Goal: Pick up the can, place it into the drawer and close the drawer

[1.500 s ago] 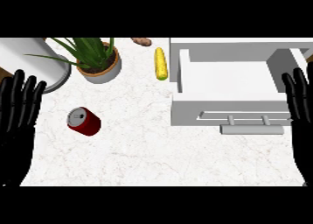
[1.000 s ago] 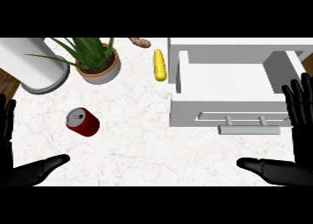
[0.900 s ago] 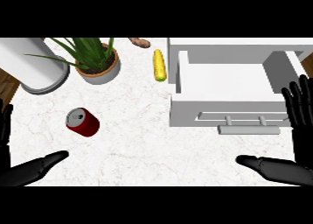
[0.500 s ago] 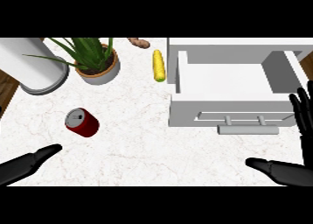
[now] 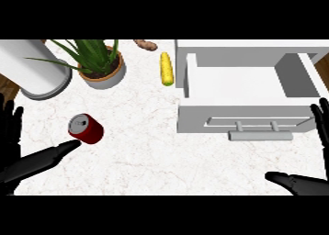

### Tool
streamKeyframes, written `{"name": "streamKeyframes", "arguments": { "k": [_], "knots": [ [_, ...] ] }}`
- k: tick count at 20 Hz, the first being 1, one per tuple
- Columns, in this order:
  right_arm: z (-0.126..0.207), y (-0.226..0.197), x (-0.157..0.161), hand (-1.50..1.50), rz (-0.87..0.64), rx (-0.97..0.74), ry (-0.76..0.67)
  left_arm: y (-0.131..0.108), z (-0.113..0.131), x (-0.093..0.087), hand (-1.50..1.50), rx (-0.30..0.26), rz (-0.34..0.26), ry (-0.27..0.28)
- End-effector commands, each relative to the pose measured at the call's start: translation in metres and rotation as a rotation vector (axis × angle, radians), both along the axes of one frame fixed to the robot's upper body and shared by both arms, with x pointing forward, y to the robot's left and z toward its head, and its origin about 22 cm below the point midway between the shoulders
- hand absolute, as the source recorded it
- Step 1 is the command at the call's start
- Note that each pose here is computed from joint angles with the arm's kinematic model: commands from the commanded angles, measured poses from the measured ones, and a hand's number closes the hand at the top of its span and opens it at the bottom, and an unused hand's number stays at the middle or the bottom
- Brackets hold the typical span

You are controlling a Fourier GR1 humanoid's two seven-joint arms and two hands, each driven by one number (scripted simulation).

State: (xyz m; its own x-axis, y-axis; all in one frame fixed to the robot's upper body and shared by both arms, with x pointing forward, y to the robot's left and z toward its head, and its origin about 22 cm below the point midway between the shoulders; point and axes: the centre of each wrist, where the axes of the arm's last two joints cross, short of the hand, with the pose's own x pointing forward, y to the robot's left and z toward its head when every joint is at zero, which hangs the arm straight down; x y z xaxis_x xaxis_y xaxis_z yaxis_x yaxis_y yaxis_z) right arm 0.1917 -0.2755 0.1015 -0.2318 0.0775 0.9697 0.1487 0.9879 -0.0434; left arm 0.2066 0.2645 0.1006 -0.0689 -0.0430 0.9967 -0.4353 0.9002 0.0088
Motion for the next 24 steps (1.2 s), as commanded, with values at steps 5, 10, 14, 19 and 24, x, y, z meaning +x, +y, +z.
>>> {"name": "streamKeyframes", "arguments": {
  "k": [5, 10, 14, 19, 24],
  "knots": [
    [0.003, 0.009, -0.013, -1.5, -0.011, -0.002, -0.026, 0.01, -0.043, -0.001, -1.5, 0.003, 0.014, 0.068],
    [0.02, -0.001, -0.011, -1.5, -0.013, -0.009, -0.03, -0.027, -0.081, 0.011, -1.5, 0.013, 0.031, 0.082],
    [0.01, -0.015, -0.022, -1.5, -0.029, -0.008, -0.027, -0.017, -0.091, 0.014, -1.5, 0.004, 0.045, 0.104],
    [0.028, -0.006, -0.014, -1.5, -0.022, -0.032, -0.035, -0.029, -0.137, 0.006, -1.5, 0.015, 0.103, 0.123],
    [0.018, -0.029, -0.026, -1.5, -0.033, -0.015, -0.027, -0.008, -0.17, 0.009, -1.5, -0.016, 0.124, 0.151]
  ]
}}
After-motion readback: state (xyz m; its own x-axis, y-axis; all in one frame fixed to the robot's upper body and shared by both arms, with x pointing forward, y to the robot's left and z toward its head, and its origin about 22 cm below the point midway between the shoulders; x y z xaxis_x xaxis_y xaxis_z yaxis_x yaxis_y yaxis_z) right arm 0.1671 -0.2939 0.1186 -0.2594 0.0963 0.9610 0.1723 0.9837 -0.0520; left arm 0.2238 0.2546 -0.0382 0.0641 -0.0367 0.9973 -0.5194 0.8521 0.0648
